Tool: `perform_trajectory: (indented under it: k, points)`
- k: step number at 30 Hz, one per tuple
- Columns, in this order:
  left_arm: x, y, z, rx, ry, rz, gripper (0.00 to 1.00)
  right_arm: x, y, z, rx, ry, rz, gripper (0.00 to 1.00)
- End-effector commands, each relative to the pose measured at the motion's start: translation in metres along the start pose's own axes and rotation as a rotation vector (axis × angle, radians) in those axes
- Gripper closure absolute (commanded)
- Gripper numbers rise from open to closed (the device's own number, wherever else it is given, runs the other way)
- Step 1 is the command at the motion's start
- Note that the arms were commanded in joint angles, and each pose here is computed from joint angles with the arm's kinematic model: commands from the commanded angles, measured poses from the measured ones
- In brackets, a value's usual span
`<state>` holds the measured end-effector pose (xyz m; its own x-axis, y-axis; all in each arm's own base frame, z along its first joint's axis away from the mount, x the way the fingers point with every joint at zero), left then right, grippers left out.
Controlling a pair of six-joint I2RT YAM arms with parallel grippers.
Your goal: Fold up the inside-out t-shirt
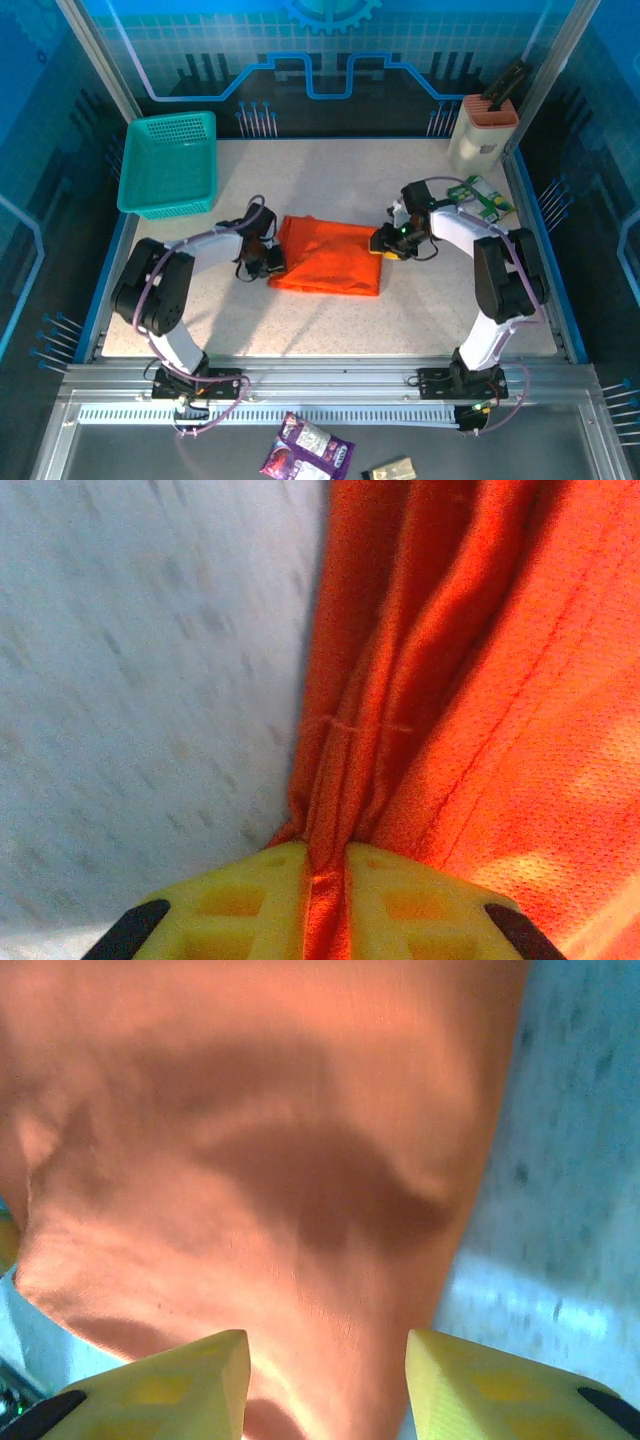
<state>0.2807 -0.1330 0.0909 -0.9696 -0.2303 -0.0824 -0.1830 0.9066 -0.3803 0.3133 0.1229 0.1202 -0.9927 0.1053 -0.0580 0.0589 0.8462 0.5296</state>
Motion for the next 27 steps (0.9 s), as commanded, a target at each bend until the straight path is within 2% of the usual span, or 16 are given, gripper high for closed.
perform_trajectory:
  k: [1,4,9,14,19,24,27]
  points:
    - [0.025,-0.003,0.001,0.042,0.042,-0.082,0.82,0.022,-0.01,0.002,-0.054,0.046,0.03,0.53]
    - [0.028,-0.002,-0.01,0.013,0.013,-0.078,0.81,0.023,-0.013,0.006,-0.096,0.047,0.018,0.53]
    - [0.013,-0.01,-0.04,-0.079,-0.078,-0.017,0.8,0.011,-0.026,0.011,-0.063,0.036,0.0,0.54]
    - [0.001,-0.043,-0.052,-0.017,-0.095,0.036,0.82,-0.001,-0.036,0.014,-0.117,0.036,-0.019,0.55]
    - [-0.007,-0.089,-0.04,0.016,-0.079,0.091,0.85,-0.006,-0.042,0.017,-0.15,0.041,-0.007,0.58]
    - [-0.011,-0.13,-0.011,0.024,-0.043,0.141,0.88,-0.009,-0.045,0.019,-0.192,0.032,0.0,0.66]
    - [-0.012,-0.148,0.008,0.003,-0.028,0.176,0.91,-0.009,-0.041,0.017,-0.231,0.028,-0.005,0.67]
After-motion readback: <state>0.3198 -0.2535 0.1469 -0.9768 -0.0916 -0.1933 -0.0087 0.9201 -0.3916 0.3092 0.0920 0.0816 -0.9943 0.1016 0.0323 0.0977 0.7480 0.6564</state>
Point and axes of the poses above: each hand's point on the last joint's axis, 136 mm out from that joint toward the fingers, its own z axis out along the fingers, its own y axis along the line the jaws close on, x = y × z, the point moved 8 cm from there along -z, back along the fingers
